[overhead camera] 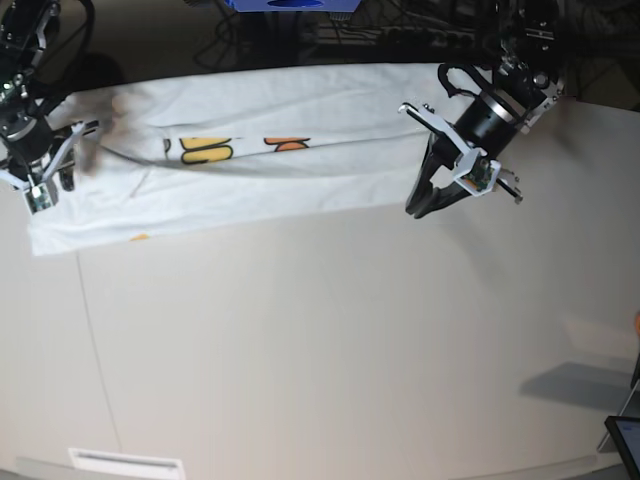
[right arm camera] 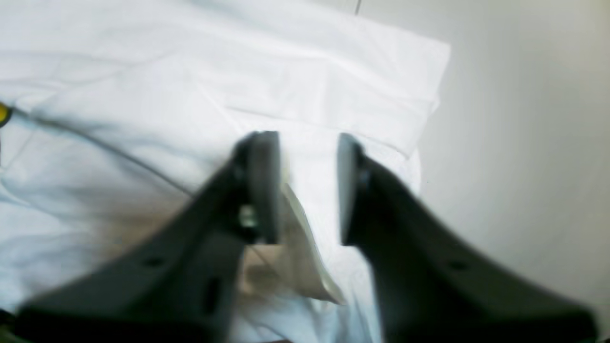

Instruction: Fold the T-shirt properly

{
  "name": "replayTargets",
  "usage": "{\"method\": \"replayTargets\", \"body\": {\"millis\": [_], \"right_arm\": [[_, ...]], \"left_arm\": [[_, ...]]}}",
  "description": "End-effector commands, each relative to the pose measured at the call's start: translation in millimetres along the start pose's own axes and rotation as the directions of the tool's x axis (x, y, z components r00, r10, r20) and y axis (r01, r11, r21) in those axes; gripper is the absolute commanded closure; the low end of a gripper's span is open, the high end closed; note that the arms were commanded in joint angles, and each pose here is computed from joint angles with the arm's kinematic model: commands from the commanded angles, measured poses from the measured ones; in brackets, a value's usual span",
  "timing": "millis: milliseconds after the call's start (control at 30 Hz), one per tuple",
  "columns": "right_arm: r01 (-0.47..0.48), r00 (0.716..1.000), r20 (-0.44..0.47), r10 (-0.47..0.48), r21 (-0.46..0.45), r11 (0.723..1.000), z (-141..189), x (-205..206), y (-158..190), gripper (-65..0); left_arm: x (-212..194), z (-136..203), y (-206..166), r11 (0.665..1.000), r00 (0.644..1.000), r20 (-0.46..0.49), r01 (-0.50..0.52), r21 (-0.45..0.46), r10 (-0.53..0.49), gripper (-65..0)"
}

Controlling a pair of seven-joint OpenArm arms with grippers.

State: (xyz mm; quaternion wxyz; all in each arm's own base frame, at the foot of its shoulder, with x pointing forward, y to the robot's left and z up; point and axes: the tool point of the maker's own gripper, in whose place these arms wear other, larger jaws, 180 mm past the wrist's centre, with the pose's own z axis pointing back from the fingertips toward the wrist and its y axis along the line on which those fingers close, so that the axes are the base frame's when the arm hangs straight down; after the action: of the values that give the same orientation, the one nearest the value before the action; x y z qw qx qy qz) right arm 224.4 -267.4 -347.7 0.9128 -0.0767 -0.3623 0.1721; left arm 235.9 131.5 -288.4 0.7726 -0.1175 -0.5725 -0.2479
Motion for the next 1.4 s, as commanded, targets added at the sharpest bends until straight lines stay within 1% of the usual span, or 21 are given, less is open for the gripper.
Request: {"method": "replayTargets", "body": {"millis": [0,33,100,167,267,367,433,467,533,600,767,833,933,1067,1133,1200,1367], "right_arm": [[-0.01,0.999,0.041,0.011,-0.019,1.0,3.8,11.9,-6.7,0.0],[-0.009,0.999,0.035,0.009,-0.018,1.0,3.4,10.4,-6.6,0.0],[-0.008,0.999,0.033,0.009,-0.017,1.0,3.1,9.7,-6.5,-1.9],[-0.011,0.999,0.034,0.011,-0.012,1.0,2.4,10.4,-4.6,-0.6],[-0.015,0.999,0.033,0.015,-0.005,1.0,1.5,10.8,-2.6,-0.3],[-0.003,1.0,0.02,0.003,0.006,1.0,-2.8,5.6,-1.2,-0.3],[-0.002,1.0,0.004,0.002,0.045,0.999,-12.8,2.0,8.7,-0.3],[-0.016,1.0,-0.013,0.017,0.064,0.998,-16.7,-2.1,11.3,-0.3],[-0.015,0.999,-0.048,0.021,0.111,0.994,-27.2,-13.0,22.1,-0.3],[0.005,0.998,-0.068,0.004,0.13,0.992,-36.0,-19.4,24.6,-0.3],[0.058,0.994,-0.096,-0.044,0.142,0.988,-54.7,-25.7,20.2,-0.3],[0.054,0.993,-0.109,-0.039,0.143,0.988,-60.1,-27.3,13.8,-0.3],[0.07,0.992,-0.112,-0.055,0.138,0.988,-70.3,-23.0,4.3,-0.3],[0.1,0.991,-0.105,-0.086,0.136,0.986,-85.0,-12.2,-6.0,-0.3],[0.092,0.991,-0.111,-0.077,0.135,0.987,-94.2,-6.1,-12.0,-0.3],[0.065,0.99,-0.137,-0.045,0.14,0.988,-105.2,-3.9,-11.3,-0.3],[-0.012,0.992,-0.123,0.026,0.121,0.993,-122.7,14.4,-15.6,-0.3]], "left_arm": [[6.4,5.5,5.1,1.0,1.0,0.029,-0.003,0.02,0.003,-4.5],[-0.6,8.9,6.2,1.0,1.0,0.007,-0.004,0.03,0.003,-4.4],[-20.9,16.5,4.2,0.999,0.998,-0.068,0.022,0.046,-0.019,-4.2],[-35.7,20.9,-3.1,0.998,0.991,-0.125,0.048,0.05,-0.041,-4.0],[-63.7,32.2,-17.6,0.995,0.969,-0.236,0.086,0.057,-0.071,-3.9],[-85.8,37.0,-26.2,0.992,0.945,-0.315,0.109,0.066,-0.083,-3.9],[-101.8,38.6,-28.6,0.992,0.93,-0.36,0.111,0.066,-0.081,-3.9],[-107.4,37.7,-26.8,0.991,0.924,-0.373,0.114,0.067,-0.081,-3.9],[-116.6,34.9,-22.4,0.991,0.918,-0.389,0.111,0.072,-0.075,-3.9],[-125.2,33.2,-18.3,0.992,0.913,-0.404,0.104,0.077,-0.064,-3.9],[-136.5,19.9,-6.6,0.992,0.909,-0.414,0.088,0.094,-0.042,-3.9],[-140.0,14.6,0.7,0.99,0.898,-0.438,0.093,0.103,-0.039,-3.9],[-135.0,1.3,15.5,0.986,0.887,-0.459,0.114,0.121,-0.046,-3.9],[-120.7,-24.2,40.8,0.979,0.894,-0.445,0.133,0.155,-0.051,-3.9],[-111.4,-38.3,52.3,0.976,0.901,-0.431,0.138,0.171,-0.052,-3.9],[-105.8,-48.5,62.5,0.973,0.901,-0.431,0.142,0.184,-0.05,-3.9],[-87.6,-66.9,80.5,0.966,0.913,-0.405,0.149,0.21,-0.053,-4.0]]}}
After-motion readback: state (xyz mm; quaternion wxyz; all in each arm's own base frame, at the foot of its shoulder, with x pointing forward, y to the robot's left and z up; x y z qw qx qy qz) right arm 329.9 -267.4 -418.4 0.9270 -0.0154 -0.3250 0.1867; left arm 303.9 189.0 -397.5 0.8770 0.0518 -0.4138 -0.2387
